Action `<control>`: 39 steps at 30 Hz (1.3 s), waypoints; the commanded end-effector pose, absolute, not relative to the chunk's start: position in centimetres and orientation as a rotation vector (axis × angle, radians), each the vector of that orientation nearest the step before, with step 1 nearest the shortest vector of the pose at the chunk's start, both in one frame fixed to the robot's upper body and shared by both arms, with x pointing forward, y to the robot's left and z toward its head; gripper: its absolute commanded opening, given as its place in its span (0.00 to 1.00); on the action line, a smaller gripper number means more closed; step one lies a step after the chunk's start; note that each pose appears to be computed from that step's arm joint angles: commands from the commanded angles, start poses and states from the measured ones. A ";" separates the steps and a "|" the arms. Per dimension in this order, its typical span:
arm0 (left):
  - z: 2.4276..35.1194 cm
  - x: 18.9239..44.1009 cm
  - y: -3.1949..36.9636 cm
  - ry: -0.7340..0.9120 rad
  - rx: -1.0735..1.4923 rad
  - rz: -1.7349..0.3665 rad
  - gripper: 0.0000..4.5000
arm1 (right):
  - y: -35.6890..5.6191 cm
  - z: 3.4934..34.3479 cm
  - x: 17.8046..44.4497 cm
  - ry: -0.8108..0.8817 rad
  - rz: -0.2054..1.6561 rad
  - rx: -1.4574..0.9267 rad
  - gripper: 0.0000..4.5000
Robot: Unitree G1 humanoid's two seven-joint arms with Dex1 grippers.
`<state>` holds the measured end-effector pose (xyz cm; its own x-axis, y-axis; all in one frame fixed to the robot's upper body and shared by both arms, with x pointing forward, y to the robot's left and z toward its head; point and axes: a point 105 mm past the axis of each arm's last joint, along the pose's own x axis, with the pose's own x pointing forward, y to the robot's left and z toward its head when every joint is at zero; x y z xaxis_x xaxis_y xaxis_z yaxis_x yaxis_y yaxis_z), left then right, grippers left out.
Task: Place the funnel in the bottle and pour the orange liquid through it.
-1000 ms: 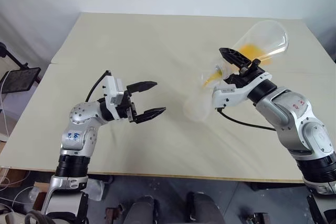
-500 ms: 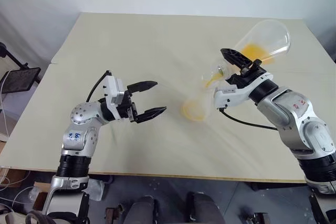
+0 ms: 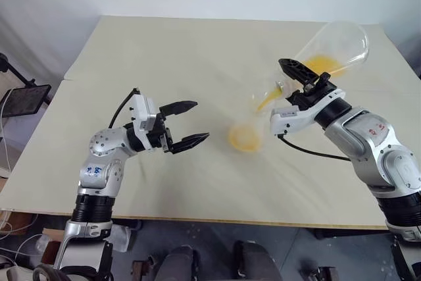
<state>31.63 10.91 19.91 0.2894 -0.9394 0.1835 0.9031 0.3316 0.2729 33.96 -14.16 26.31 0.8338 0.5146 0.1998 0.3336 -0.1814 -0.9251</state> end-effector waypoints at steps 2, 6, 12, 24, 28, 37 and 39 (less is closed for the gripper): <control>21.0 31.2 10.6 -0.389 0.151 -1.243 1.00 | -14.6 28.8 33.4 -0.721 0.087 -1.830 0.55; 21.0 31.3 10.6 -0.389 0.151 -1.243 1.00 | -14.4 28.8 33.3 -0.737 0.082 -1.843 0.55; 21.0 31.3 10.5 -0.392 0.151 -1.243 1.00 | -14.4 28.9 33.3 -0.743 0.069 -1.848 0.55; 21.1 31.3 10.5 -0.393 0.150 -1.241 1.00 | -14.4 29.0 33.4 -0.751 0.064 -1.856 0.55; 21.0 31.2 10.5 -0.393 0.150 -1.241 1.00 | -14.4 29.0 33.4 -0.753 0.061 -1.856 0.55; 21.0 31.2 10.5 -0.396 0.147 -1.241 1.00 | -14.4 29.2 33.3 -0.758 0.053 -1.869 0.55; 21.1 31.2 10.5 -0.396 0.146 -1.241 1.00 | -14.3 29.2 33.3 -0.761 0.058 -1.872 0.55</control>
<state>31.64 10.76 19.91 0.2879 -0.9384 0.1911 0.9041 0.3321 0.2690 33.99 -14.02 26.66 0.8220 0.5252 0.2204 0.3906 -0.2382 -0.8892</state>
